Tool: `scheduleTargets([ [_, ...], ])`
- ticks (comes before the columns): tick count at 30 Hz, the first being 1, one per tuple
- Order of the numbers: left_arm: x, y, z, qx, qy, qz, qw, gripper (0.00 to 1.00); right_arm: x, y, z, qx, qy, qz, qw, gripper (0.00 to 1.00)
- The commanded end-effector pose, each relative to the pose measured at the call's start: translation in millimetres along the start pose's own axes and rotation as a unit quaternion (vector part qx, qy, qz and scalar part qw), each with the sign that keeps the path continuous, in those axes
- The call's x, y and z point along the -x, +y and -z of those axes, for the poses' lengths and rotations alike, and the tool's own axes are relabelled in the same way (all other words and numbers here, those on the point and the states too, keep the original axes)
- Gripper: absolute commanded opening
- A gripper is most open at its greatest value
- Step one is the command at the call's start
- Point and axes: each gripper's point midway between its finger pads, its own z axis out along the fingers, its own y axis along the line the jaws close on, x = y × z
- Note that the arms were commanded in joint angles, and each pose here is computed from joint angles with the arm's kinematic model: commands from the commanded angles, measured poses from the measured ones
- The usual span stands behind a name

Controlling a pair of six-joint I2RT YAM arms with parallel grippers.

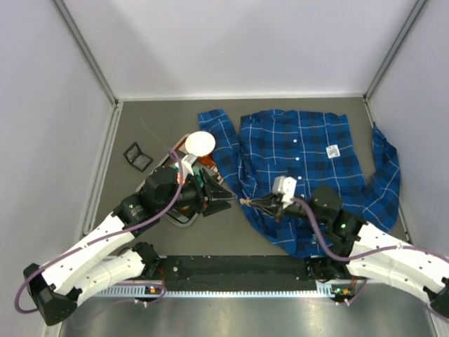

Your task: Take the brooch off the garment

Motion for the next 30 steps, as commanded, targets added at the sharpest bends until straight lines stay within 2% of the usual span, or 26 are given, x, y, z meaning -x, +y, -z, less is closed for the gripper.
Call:
scheduleTargets([
  [1, 19, 4, 2, 0.037, -0.063, 0.156, 0.985, 0.59, 35, -20, -24, -0.054, -0.034, 0.211, 0.975, 0.0],
  [4, 19, 18, 5, 0.088, -0.07, 0.189, 0.976, 0.5, 44, -19, -28, -0.062, -0.056, 0.234, 0.969, 0.0],
  [9, 17, 46, 14, 0.154, -0.094, 0.23, 0.956, 0.42, 46, -16, -28, -0.06, -0.066, 0.256, 0.962, 0.0],
  [12, 19, 51, 10, 0.134, -0.1, 0.261, 0.951, 0.43, 43, -8, -29, -0.038, -0.064, 0.259, 0.963, 0.0],
  [13, 22, 46, 3, 0.106, -0.098, 0.26, 0.955, 0.46, 39, -6, -29, -0.032, -0.057, 0.26, 0.963, 0.0],
  [21, 36, 30, -13, 0.059, -0.107, 0.261, 0.958, 0.64, 31, 4, -37, -0.011, -0.037, 0.27, 0.962, 0.0],
  [25, 43, 20, -5, 0.029, -0.129, 0.258, 0.957, 0.63, 24, 2, -38, -0.013, -0.026, 0.27, 0.963, 0.0],
  [30, 42, 30, 0, 0.056, -0.137, 0.273, 0.951, 0.55, 21, 2, -38, -0.016, -0.02, 0.272, 0.962, 0.0],
])
